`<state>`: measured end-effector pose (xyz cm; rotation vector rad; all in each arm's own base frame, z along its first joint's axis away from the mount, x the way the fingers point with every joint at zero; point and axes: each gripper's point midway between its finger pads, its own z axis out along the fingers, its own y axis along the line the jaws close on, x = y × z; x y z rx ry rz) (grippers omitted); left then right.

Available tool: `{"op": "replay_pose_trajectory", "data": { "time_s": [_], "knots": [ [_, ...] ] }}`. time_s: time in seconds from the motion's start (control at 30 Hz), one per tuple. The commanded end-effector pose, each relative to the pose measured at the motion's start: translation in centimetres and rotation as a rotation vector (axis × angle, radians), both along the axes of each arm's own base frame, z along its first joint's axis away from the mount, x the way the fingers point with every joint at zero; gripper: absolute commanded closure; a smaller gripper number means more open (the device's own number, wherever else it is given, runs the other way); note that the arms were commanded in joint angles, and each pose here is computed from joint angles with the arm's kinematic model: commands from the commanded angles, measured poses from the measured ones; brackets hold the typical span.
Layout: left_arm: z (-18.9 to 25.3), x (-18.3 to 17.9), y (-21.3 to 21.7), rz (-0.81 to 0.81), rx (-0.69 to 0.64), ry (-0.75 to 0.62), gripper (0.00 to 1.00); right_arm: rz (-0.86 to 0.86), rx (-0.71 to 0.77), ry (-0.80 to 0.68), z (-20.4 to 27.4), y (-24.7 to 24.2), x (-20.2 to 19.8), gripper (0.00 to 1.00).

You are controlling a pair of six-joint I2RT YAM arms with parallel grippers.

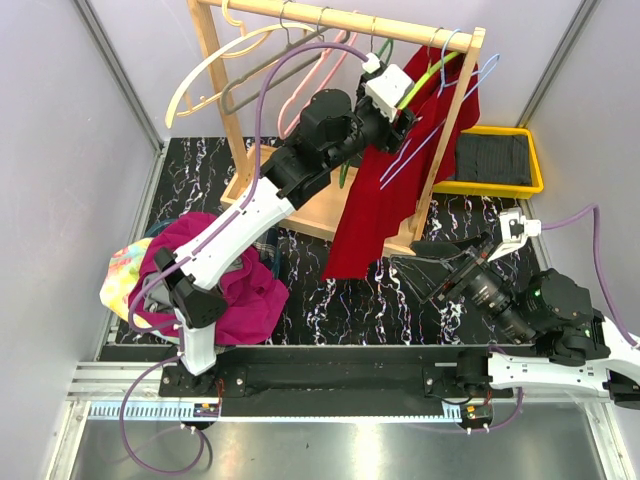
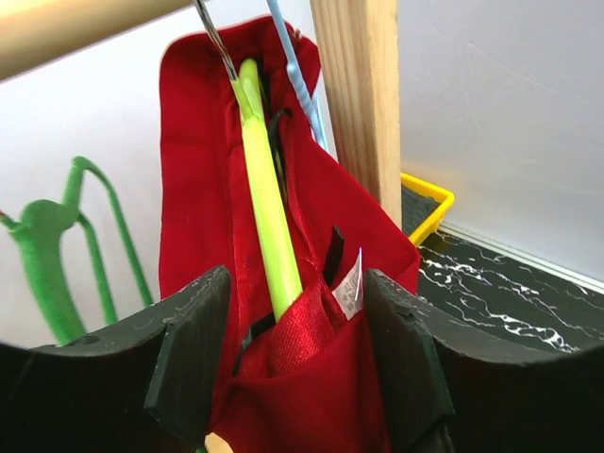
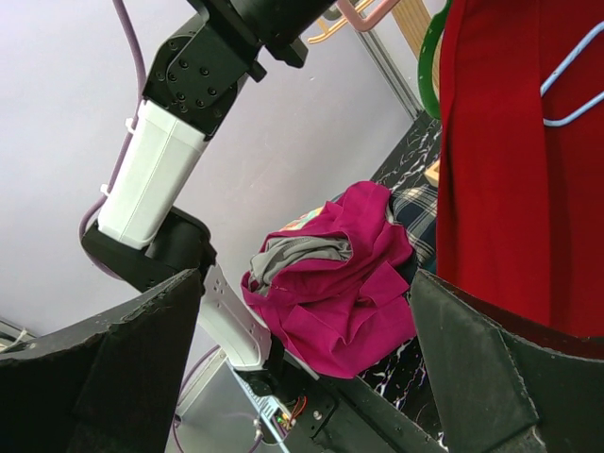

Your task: Remove the skirt from the hanger

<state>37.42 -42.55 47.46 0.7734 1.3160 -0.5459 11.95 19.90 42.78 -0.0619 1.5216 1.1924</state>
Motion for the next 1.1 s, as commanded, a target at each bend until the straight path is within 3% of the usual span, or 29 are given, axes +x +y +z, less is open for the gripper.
{"op": "replay_pose_trajectory", "data": {
  "time_s": [0.0,0.07,0.13,0.17,0.2,0.23,0.77,0.93,1.07],
  "knots": [
    [6.2,-0.9,2.3,0.046,-0.113,-0.104,0.37,0.009,0.046,0.005,1.1,-0.1,-0.2,0.0],
    [5.8,-0.9,2.1,0.039,-0.1,-0.101,0.39,0.004,0.048,0.005,1.1,-0.3,-0.2,0.0],
    [5.5,-1.1,2.0,0.027,-0.09,-0.095,0.47,0.003,0.052,0.008,1.1,-0.4,-0.2,0.0],
    [5.3,-1.1,1.9,0.021,-0.081,-0.094,0.82,0.002,0.055,0.007,1.2,-0.5,-0.2,0.0],
    [4.9,-1.1,1.9,0.02,-0.07,-0.091,0.94,0.004,0.055,0.011,1.1,-0.5,-0.2,0.0],
    [4.9,-1.2,2.0,0.021,-0.063,-0.097,1.0,0.003,0.057,0.011,1.2,-0.6,-0.2,0.0],
    [5.9,-1.6,1.8,-0.01,-0.028,-0.144,1.0,-0.012,0.054,0.015,0.8,-0.8,0.0,0.0],
    [7.6,-0.5,1.9,0.054,-0.03,-0.21,1.0,-0.007,0.05,0.017,0.7,-0.7,0.0,0.0],
    [11.2,-0.5,4.2,0.15,-0.148,-0.329,1.0,-0.005,0.051,0.019,0.6,-0.6,-0.1,0.0]
  ]
}}
